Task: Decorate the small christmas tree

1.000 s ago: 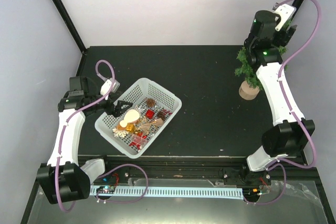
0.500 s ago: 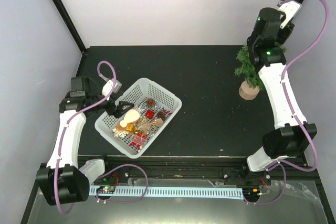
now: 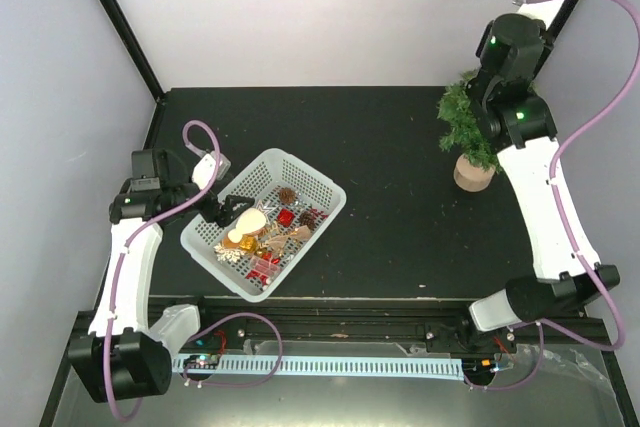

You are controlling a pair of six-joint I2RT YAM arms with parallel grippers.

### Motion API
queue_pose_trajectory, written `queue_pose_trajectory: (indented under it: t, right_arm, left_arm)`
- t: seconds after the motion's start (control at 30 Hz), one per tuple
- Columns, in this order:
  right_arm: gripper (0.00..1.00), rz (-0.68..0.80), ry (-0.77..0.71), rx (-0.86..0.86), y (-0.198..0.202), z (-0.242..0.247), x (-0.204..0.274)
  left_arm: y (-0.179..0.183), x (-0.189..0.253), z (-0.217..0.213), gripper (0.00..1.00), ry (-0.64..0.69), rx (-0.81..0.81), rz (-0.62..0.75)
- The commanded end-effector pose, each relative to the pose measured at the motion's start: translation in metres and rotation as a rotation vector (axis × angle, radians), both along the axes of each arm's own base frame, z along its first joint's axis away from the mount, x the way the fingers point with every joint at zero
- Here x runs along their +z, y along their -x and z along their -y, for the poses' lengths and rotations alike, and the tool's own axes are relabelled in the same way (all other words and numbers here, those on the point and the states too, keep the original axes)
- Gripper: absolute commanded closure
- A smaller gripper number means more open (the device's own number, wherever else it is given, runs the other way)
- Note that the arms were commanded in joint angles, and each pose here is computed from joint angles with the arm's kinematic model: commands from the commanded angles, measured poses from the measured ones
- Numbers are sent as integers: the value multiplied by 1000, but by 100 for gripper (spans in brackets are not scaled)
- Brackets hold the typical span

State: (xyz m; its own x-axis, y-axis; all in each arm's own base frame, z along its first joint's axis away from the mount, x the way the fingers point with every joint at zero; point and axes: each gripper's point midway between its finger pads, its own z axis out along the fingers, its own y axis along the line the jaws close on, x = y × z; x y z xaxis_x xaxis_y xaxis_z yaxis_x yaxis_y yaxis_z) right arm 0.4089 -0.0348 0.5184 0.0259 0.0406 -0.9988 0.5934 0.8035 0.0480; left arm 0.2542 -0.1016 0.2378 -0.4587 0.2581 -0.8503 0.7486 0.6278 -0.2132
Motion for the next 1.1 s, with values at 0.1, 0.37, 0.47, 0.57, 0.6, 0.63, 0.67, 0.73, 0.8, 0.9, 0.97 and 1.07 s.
queue_pose_trajectory:
  t: [0.1, 0.37, 0.47, 0.57, 0.6, 0.63, 0.67, 0.73, 0.8, 0.9, 0.97, 1.07]
  right_arm:
    - [99, 81, 14, 154, 46, -38, 55]
    - [99, 9, -55, 334, 63, -75, 27]
    - [99, -12, -48, 418, 75, -104, 19]
    - [99, -37, -34, 477, 89, -130, 10]
    - [99, -44, -29, 492, 93, -138, 6]
    - [99, -48, -27, 511, 99, -146, 4]
    - [99, -50, -25, 515, 103, -148, 1]
    - [99, -48, -27, 546, 113, -156, -2]
    - [99, -40, -34, 570, 123, -161, -1]
    - [99, -33, -38, 604, 135, -167, -2]
    - [99, -34, -30, 617, 140, -174, -4]
    - [99, -33, -34, 654, 144, -186, -6]
  left_arm:
    - [15, 23, -1, 1, -43, 23, 86]
    - [30, 48, -4, 1, -67, 74, 165]
    - [36, 55, -5, 1, -76, 83, 192]
    - [39, 56, -5, 1, -75, 88, 199]
    - [40, 56, -5, 1, -75, 91, 200]
    - [40, 56, -5, 1, -75, 94, 197]
    - [41, 56, -5, 1, -73, 95, 197]
    - [42, 56, -5, 1, -71, 98, 196]
    - [43, 56, -4, 1, -68, 100, 199]
    - [43, 56, -5, 1, -70, 108, 203]
    - [44, 56, -5, 1, -71, 111, 205]
    - [43, 57, -6, 1, -68, 117, 205]
